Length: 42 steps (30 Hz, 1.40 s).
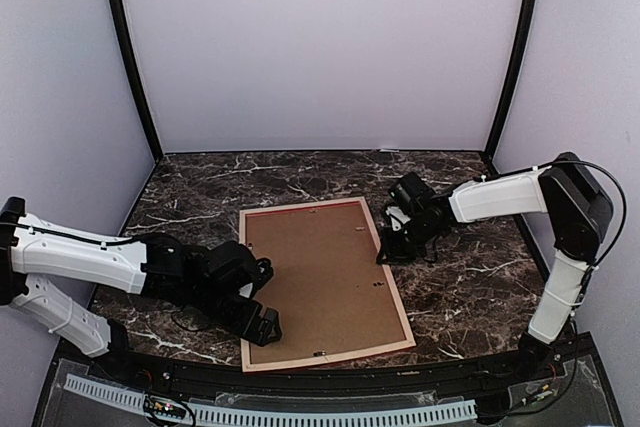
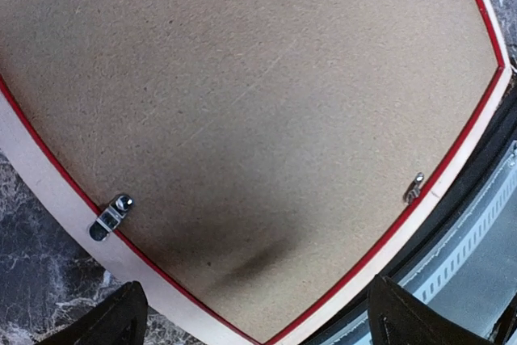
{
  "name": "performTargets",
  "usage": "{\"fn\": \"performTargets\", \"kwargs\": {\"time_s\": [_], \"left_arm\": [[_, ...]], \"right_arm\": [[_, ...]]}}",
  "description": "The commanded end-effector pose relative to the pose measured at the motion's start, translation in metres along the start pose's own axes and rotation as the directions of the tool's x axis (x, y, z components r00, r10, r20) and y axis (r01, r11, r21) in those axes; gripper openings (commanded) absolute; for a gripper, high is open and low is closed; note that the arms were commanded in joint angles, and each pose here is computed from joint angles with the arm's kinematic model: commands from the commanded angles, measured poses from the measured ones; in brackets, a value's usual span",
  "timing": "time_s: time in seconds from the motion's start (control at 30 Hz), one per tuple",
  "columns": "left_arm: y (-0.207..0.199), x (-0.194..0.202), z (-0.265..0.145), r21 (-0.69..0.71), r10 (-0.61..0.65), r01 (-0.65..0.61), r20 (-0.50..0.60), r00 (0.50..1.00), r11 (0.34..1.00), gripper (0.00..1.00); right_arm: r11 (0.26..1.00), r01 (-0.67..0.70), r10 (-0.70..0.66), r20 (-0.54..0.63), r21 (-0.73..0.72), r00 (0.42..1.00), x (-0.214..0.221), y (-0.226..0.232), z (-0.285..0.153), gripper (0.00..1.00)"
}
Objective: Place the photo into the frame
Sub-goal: Press the fastener onto the backboard.
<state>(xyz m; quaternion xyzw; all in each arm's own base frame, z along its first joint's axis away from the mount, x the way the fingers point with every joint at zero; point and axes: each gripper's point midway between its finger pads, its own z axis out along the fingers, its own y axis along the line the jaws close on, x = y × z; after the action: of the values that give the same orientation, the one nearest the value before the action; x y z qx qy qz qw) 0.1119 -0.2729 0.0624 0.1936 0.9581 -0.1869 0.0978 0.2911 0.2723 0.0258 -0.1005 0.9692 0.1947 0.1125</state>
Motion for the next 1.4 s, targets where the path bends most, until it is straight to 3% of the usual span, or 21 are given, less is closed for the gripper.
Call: {"fn": "performTargets", "kwargs": {"time_s": [0.0,0.8,1.37], "left_arm": [[0.012,0.003,0.006,-0.072,-0.019,0.018,-0.012,1.000,0.997,0.99],[0.004,-0.017,0.026,-0.093,0.029,-0.027,0.011,1.000,0.995,0.99],[-0.018,-0.019,0.003,-0.038,0.022,-0.021,0.045,0.999,0.999,0.97]], "right_arm": [[1.000,0.005,-0.005,-0.031,0.002,1.000,0.010,-0.005,0.019,0.02],[1.000,0.001,-0.001,-0.029,0.007,1.000,0.014,-0.007,0.016,0.02],[1.000,0.005,-0.005,-0.032,0.004,0.999,0.015,-0.007,0.016,0.01]]}}
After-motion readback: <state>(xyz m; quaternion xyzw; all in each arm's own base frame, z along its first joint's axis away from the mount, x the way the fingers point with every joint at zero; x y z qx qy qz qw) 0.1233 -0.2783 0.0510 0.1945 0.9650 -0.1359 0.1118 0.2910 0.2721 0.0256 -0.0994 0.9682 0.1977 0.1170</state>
